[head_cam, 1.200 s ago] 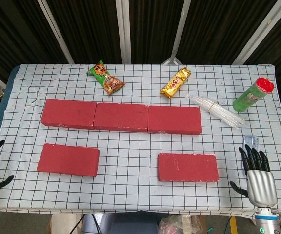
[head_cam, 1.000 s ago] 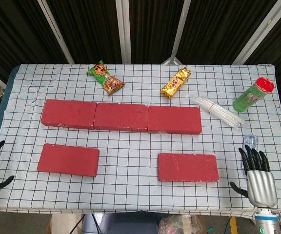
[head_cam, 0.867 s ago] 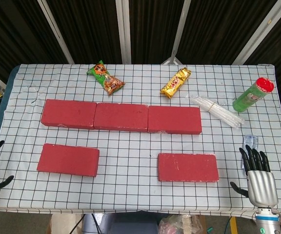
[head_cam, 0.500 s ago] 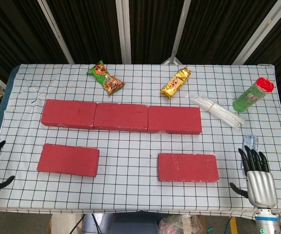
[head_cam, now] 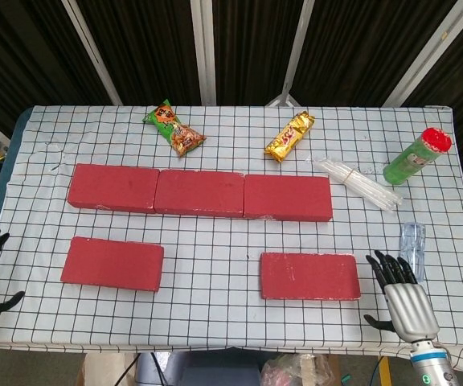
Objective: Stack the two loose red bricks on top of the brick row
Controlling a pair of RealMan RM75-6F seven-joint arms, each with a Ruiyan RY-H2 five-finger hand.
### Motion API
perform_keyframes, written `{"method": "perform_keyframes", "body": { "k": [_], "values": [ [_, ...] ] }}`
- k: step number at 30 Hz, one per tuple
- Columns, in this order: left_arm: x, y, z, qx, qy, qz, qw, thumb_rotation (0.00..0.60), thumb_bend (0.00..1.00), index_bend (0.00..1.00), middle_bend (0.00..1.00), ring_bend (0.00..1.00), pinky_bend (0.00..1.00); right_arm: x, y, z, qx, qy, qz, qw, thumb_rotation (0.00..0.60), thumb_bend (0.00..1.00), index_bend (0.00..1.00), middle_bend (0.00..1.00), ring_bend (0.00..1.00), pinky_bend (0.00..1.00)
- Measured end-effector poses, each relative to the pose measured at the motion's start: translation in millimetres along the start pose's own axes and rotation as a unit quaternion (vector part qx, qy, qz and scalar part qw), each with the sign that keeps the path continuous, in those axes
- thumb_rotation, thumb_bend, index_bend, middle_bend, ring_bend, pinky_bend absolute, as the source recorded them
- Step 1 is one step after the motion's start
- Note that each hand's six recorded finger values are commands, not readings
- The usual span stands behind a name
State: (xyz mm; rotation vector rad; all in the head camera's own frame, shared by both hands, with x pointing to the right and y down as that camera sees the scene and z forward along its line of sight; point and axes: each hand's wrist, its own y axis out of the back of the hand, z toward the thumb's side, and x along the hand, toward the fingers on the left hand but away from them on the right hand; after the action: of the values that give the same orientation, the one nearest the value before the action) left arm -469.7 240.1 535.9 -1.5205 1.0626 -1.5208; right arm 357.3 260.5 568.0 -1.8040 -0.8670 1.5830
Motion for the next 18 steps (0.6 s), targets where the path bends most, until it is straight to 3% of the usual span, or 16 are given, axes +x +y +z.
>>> {"method": "perform_keyframes", "body": {
  "k": [4,18],
  "values": [
    [-0.8,-0.4,1.5,0.000,-0.003,-0.001,1.0000,0.600,0.00,0.05,0.03,0.00,0.00,-10.4,2.6,10.0,-0.002,0.008,0.046,0.9989,0.600,0.13,0.03,0.00,0.00,0.00],
    [1.3,-0.4,-2.1,0.001,0.003,-0.005,1.0000,0.600,0.00,0.05,0.03,0.00,0.00,-57.0,5.0,57.1,0.025,0.018,0.135,0.9904,0.600,0.13,0.03,0.00,0.00,0.00]
  ]
}}
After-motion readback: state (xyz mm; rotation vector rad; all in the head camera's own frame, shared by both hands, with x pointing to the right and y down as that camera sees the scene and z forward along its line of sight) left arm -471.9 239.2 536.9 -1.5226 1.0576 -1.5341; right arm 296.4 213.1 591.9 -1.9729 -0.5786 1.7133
